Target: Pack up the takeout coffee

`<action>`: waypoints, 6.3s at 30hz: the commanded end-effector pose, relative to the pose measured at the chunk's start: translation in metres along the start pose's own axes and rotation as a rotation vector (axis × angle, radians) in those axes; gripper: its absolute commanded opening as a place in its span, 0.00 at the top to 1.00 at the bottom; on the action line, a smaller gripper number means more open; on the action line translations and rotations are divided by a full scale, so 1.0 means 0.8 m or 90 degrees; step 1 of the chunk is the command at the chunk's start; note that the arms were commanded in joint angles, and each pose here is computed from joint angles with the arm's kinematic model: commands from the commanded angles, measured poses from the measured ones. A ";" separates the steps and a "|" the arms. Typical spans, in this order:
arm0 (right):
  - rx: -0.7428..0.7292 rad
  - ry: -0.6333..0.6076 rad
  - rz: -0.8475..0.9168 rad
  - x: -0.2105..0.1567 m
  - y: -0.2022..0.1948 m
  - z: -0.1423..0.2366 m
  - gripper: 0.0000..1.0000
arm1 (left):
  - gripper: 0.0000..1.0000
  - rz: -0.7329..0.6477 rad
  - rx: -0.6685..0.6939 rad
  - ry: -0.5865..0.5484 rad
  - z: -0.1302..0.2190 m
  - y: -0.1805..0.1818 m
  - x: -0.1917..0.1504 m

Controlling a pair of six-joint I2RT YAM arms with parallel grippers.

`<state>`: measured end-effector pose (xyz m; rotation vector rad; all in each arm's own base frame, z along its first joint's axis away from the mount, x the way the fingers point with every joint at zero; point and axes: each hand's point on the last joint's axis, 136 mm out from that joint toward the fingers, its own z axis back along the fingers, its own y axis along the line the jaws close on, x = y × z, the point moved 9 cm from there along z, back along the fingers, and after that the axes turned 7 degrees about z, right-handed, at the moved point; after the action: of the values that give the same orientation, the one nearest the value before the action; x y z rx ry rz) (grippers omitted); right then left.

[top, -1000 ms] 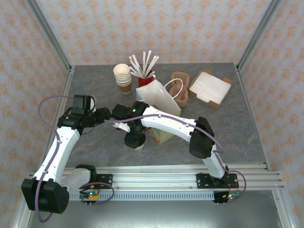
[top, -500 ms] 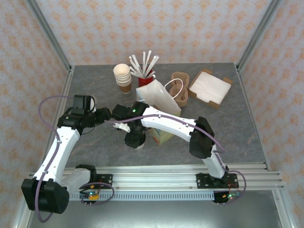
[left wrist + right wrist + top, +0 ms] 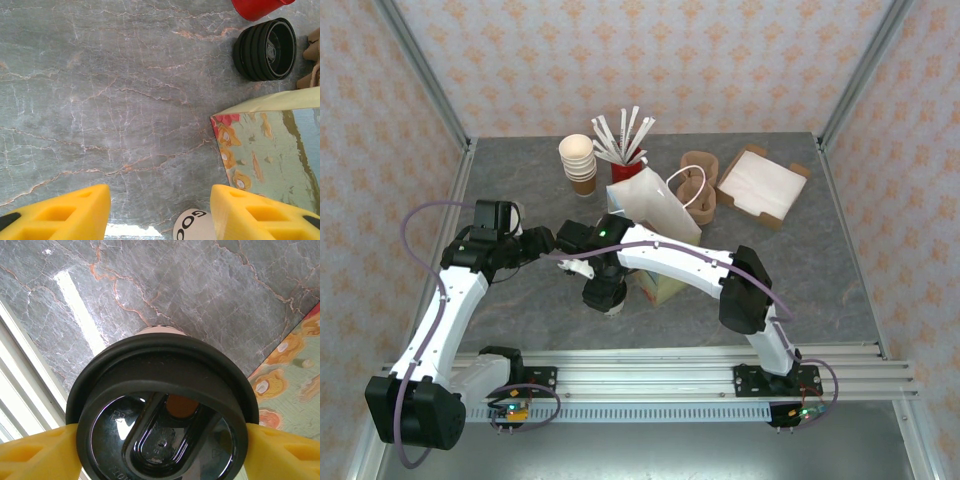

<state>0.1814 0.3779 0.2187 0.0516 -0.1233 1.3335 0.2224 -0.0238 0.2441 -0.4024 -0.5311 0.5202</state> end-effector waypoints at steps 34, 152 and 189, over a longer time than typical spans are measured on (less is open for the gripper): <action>0.056 -0.159 0.038 -0.003 0.039 0.132 0.45 | 0.44 -0.009 0.019 -0.036 0.019 0.004 0.015; -0.079 0.047 -0.351 -0.132 -0.108 0.157 0.49 | 0.85 -0.557 -0.225 0.109 -0.033 -0.269 0.041; -0.052 0.054 -0.388 -0.128 -0.116 0.123 0.52 | 0.72 -0.486 -0.204 0.100 -0.029 -0.262 0.056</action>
<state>0.2426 0.2490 0.3048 -0.0456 -0.0678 0.7476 0.3493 -0.1776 0.3313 -0.4970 -0.5407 -0.3582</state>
